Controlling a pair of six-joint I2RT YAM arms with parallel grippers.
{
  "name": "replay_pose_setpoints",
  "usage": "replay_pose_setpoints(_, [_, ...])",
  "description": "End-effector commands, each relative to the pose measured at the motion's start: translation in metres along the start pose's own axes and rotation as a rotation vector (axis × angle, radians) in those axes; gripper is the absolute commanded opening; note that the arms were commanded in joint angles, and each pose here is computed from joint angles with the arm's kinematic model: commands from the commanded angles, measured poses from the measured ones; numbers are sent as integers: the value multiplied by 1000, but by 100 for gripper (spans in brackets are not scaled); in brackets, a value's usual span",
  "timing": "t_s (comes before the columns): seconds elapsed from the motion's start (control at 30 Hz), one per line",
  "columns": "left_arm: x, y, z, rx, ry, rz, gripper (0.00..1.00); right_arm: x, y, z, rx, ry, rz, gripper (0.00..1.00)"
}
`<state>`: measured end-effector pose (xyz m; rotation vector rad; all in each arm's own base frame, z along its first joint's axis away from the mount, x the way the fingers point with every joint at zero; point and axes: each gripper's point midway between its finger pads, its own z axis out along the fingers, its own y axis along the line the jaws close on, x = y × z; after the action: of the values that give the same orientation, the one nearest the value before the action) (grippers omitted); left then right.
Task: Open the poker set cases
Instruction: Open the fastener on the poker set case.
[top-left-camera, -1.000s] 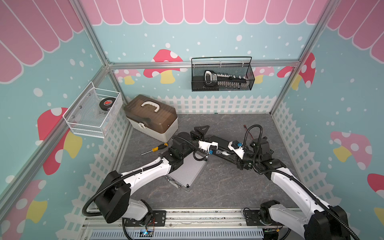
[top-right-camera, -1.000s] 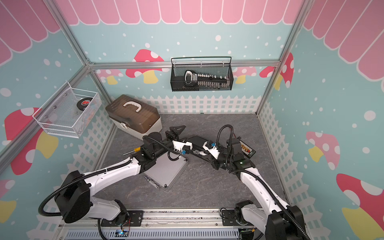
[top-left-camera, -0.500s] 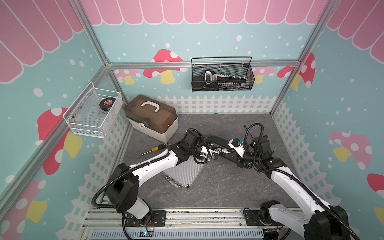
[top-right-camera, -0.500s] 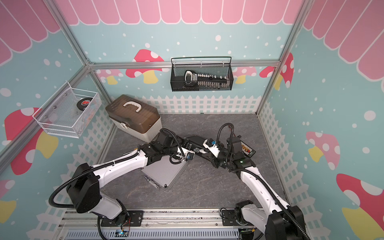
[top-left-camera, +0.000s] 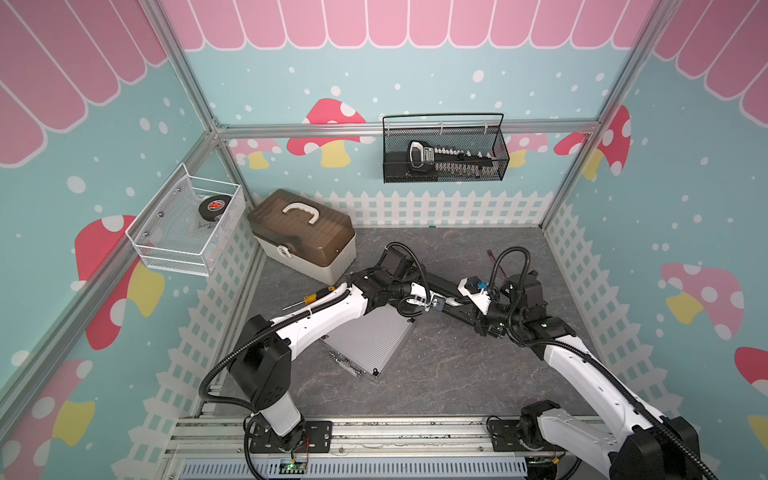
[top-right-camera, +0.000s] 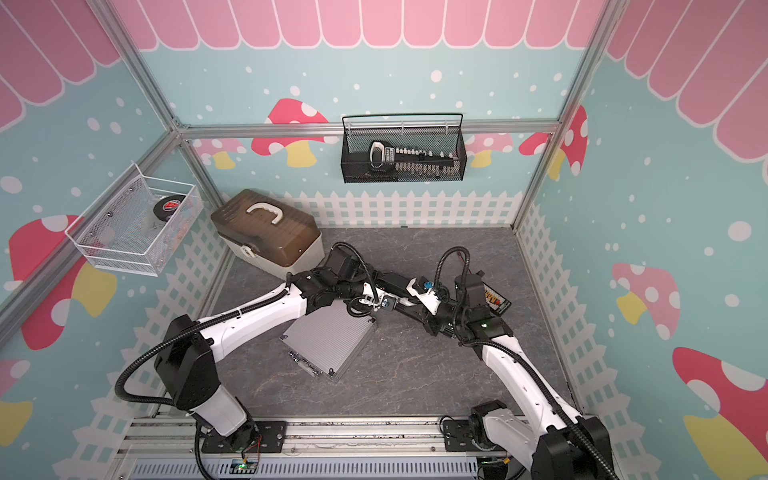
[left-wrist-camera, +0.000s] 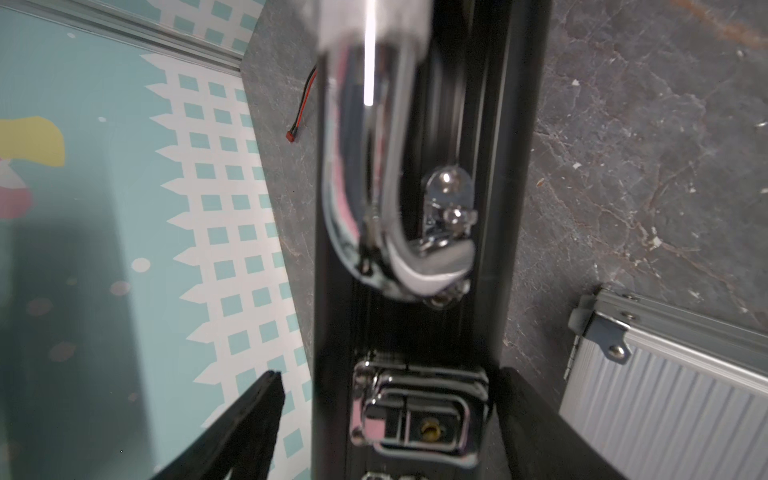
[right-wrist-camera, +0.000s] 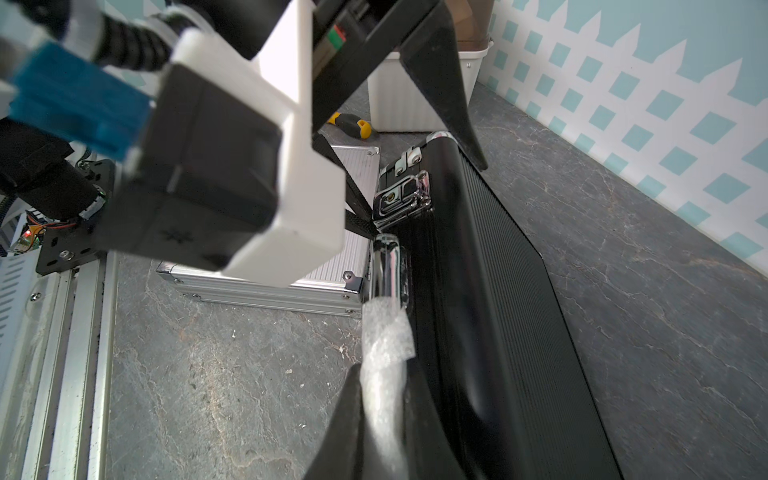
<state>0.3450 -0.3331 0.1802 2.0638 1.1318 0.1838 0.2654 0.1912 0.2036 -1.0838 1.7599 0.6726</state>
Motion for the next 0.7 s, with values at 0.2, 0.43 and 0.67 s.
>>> replay_pose_setpoints(0.2, [4,-12,-4,117,11,-39,76,-25,11,-7,-41,-97,-62,1])
replay_pose_setpoints(0.43, [1,-15,-9,188,-6,-73,71,-24,10,-6,-40,-95,-57,1])
replay_pose_setpoints(0.67, [5,-20,-2,229,11,-92,69,-23,12,-5,-42,-96,-58,1])
